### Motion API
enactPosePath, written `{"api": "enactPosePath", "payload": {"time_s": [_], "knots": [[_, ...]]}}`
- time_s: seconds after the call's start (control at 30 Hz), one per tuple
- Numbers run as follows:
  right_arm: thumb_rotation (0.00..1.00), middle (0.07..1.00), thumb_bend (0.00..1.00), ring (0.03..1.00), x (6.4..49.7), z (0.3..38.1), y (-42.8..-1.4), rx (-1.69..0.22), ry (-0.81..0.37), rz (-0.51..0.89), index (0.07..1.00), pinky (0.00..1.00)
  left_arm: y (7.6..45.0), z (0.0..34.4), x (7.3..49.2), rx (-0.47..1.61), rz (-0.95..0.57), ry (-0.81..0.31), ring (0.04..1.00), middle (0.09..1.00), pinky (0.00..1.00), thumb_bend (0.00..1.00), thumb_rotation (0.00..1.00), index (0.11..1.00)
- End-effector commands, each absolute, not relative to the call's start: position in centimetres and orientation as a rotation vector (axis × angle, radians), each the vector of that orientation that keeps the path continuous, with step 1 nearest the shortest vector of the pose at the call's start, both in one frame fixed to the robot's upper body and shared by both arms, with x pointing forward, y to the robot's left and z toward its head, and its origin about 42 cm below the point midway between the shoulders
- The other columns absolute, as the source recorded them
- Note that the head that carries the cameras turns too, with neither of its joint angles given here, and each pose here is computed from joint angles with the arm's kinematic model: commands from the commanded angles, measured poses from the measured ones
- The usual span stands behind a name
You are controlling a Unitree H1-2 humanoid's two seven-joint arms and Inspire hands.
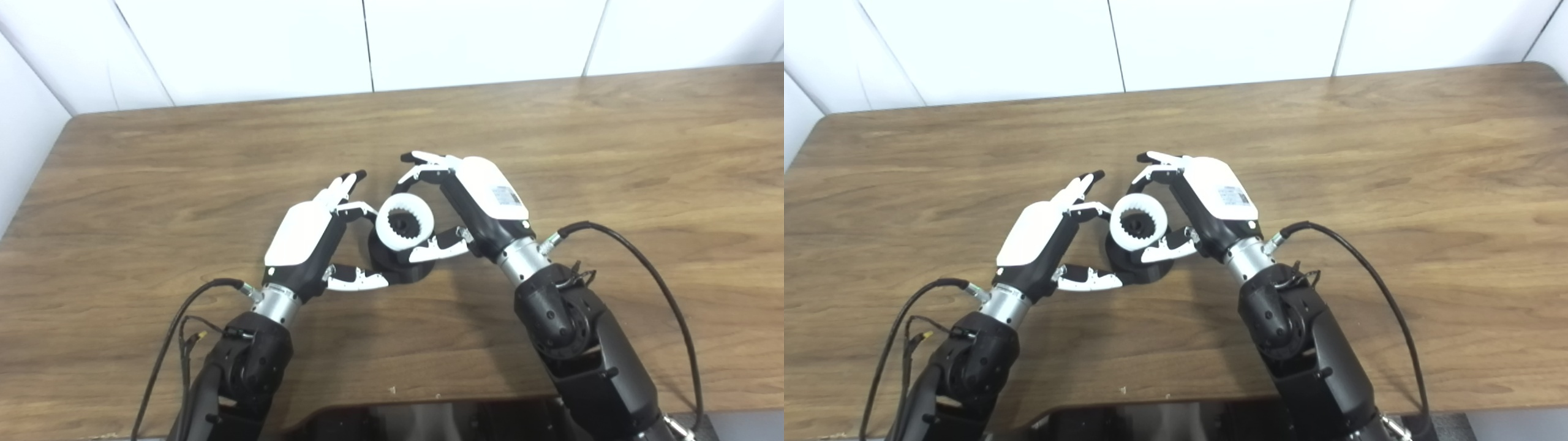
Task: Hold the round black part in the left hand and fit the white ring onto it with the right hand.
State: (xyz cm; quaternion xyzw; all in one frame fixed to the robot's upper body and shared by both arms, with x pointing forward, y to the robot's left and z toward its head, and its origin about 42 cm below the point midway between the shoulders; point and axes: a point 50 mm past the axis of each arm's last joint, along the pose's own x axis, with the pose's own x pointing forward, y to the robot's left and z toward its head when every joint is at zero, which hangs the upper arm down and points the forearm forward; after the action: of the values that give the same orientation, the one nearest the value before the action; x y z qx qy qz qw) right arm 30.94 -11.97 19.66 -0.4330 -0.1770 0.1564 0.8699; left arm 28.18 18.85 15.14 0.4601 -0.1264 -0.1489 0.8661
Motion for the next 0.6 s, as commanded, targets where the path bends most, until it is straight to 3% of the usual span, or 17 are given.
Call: {"api": "enactPosePath", "payload": {"time_s": [0.0, 0.57], "knots": [[0.16, 0.858, 0.52, 0.843, 31.39, 21.44, -11.31, -0.916, -0.455, 0.330, 0.492, 0.88, 18.44, 15.93, 28.23, 0.979, -0.315, -0.308, 1.000, 1.000, 0.95, 0.90, 0.32, 0.579], [0.16, 0.857, 0.52, 0.832, 31.47, 21.33, -11.91, -1.031, -0.399, 0.401, 0.493, 0.88, 18.44, 16.18, 28.32, 0.976, -0.320, -0.302, 1.000, 1.000, 0.96, 0.90, 0.31, 0.581]]}}
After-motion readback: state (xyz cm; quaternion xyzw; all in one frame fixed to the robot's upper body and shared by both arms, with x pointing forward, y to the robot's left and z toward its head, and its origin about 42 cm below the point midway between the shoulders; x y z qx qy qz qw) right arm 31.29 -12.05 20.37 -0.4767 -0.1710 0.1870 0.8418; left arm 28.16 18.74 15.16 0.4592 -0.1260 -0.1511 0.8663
